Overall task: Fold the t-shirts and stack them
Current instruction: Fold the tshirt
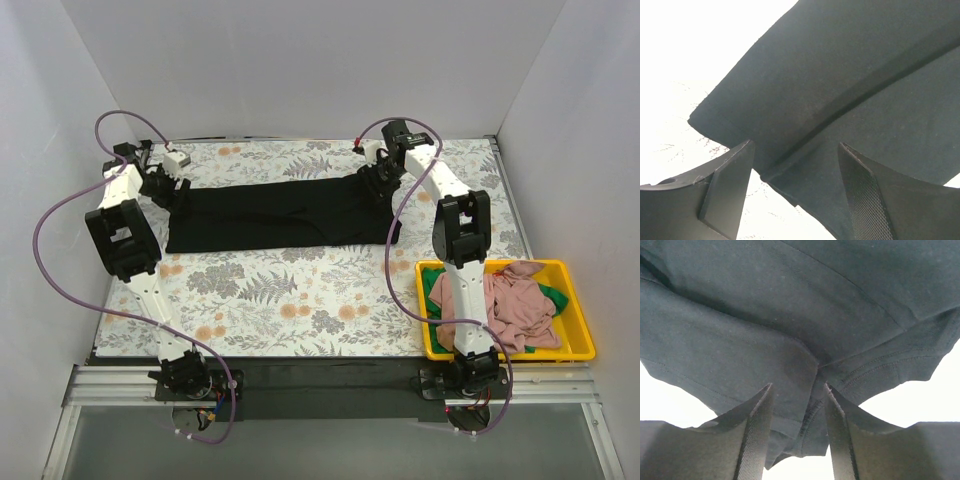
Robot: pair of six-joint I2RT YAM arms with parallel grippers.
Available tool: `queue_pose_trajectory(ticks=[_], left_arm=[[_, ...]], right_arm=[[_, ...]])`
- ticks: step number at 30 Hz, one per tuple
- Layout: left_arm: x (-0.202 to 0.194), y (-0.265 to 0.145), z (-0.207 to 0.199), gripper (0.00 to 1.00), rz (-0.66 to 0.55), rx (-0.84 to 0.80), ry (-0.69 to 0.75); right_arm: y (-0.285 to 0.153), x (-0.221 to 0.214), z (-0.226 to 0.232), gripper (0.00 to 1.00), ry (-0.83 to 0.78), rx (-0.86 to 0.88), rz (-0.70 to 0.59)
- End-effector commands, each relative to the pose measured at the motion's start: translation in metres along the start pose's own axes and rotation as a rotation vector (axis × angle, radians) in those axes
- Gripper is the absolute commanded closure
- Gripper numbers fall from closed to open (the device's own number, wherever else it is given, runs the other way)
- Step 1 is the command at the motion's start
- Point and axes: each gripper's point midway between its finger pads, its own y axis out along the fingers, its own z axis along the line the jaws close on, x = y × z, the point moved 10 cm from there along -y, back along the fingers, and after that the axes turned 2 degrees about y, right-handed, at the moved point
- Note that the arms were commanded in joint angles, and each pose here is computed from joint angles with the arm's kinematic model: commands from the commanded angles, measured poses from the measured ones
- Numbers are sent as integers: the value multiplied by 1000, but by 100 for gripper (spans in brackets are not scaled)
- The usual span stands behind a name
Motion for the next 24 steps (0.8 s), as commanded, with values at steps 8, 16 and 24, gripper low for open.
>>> queue_pose_trajectory(ticks=[8, 16, 24], left_arm=[[14, -4, 6, 33, -34, 6, 65], [17, -8, 5, 37, -61, -1, 67], [20, -13, 7, 40, -57, -19, 140]], right_arm=[[10, 8, -4, 59, -4, 19, -31], [14, 6, -5, 77, 5, 34, -28], [-13, 12, 5, 99, -20, 26, -69]])
